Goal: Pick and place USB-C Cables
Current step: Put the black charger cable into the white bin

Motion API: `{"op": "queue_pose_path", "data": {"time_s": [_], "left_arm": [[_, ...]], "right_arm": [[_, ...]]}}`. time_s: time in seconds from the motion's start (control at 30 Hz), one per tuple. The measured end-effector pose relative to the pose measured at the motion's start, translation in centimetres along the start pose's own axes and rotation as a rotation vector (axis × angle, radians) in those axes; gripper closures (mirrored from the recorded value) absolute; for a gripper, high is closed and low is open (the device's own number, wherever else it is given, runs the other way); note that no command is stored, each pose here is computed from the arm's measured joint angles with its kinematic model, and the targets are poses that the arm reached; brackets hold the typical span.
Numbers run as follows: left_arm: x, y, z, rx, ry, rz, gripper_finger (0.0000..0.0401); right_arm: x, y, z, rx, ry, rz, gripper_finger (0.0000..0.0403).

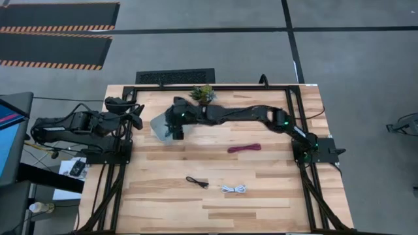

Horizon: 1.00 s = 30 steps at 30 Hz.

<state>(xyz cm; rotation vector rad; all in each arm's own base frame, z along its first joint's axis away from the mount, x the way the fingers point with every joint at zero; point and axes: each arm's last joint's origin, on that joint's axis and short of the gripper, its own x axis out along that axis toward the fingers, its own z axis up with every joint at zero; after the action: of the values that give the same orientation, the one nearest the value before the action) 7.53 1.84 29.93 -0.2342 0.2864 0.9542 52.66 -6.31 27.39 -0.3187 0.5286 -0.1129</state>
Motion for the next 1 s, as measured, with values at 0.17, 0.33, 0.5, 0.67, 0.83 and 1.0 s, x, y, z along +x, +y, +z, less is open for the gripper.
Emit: {"op": "queue_pose_path", "data": {"time_s": [0.17, 0.33, 0.5, 0.67, 0.83, 1.0], "left_arm": [[0.0, 0.0, 0.0, -0.003, -0.002, -0.002, 0.0198], [0.0, -0.1, 0.0, -0.005, 0.003, -0.012, 0.0198], [0.0, -0.1, 0.0, -0.016, 0.009, -0.020, 0.0198], [0.0, -0.2, 0.0, -0.016, 0.027, -0.048, 0.0198], [0.0, -0.2, 0.0, -0.015, 0.028, -0.050, 0.0198], [0.0, -0.2, -0.1, -0.023, 0.034, -0.055, 0.0198]], "right_arm": [[-8.5, -1.9, 2.8, -0.040, 0.129, 0.051, 0.0148], [-16.5, -3.3, 2.8, 0.026, 0.345, 0.099, 0.0148], [-22.4, -3.5, 1.2, 0.152, 0.580, 0.086, 0.0148], [-26.8, -1.9, -1.7, 0.218, 0.682, 0.024, 0.0148], [-30.3, 0.7, -6.0, 0.321, 0.691, 0.007, 0.0148], [-31.8, 3.5, -10.3, 0.429, 0.594, 0.008, 0.0148]]}}
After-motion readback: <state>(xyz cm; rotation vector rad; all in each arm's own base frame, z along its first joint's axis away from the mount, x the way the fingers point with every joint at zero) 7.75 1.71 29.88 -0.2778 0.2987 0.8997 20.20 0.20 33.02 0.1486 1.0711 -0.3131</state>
